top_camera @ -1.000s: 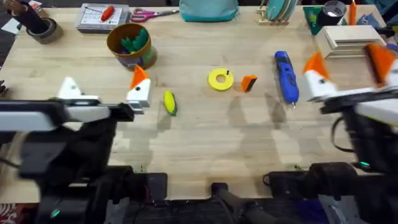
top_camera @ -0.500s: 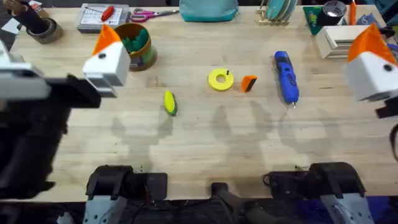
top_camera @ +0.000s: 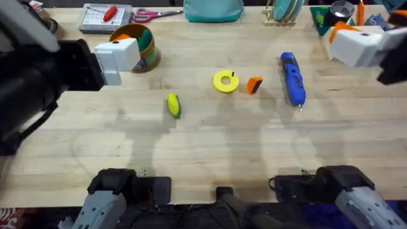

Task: Pick up the gripper from the table and insert it into the empty holder that is missing its gripper. Then pick up a screw, insert it into the mounting hole, and use the screwdriver to tighten it. Finally, clean up the table by picking up the vegetable and placing it into the bucket.

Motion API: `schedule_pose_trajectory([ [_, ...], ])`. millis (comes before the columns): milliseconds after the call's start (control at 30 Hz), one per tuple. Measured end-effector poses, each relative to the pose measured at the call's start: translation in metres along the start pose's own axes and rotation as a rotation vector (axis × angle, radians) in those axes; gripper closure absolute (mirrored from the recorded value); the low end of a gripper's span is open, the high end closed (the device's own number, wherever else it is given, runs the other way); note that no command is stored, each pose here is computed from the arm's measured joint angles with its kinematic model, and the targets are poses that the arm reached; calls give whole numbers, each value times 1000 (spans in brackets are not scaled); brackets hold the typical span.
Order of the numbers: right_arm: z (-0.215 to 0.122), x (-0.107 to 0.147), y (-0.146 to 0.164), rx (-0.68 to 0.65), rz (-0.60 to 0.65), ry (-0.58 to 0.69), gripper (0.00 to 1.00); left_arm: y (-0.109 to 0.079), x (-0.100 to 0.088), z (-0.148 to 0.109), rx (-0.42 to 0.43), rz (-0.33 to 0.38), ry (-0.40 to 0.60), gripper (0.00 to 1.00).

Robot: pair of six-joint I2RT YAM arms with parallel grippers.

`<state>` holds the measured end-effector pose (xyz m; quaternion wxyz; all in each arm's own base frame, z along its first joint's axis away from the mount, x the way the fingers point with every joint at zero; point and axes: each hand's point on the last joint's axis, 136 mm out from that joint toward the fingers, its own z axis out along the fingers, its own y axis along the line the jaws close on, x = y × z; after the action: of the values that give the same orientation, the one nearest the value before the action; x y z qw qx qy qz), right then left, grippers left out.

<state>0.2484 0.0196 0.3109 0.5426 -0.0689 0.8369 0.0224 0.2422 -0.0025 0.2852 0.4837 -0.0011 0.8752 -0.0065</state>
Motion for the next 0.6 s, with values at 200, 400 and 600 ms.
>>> schedule_pose_trajectory([
  [200, 11, 4, -1, -6, 7, 66, 4, 0, 16, 16, -2, -1, 178, 15],
  [400, 31, 32, 0, -33, 39, 356, 4, 1, 37, 39, -4, -1, 330, 15],
  [600, 59, 68, 0, -50, 60, 548, 4, 1, 51, 55, -5, -2, 417, 15],
])
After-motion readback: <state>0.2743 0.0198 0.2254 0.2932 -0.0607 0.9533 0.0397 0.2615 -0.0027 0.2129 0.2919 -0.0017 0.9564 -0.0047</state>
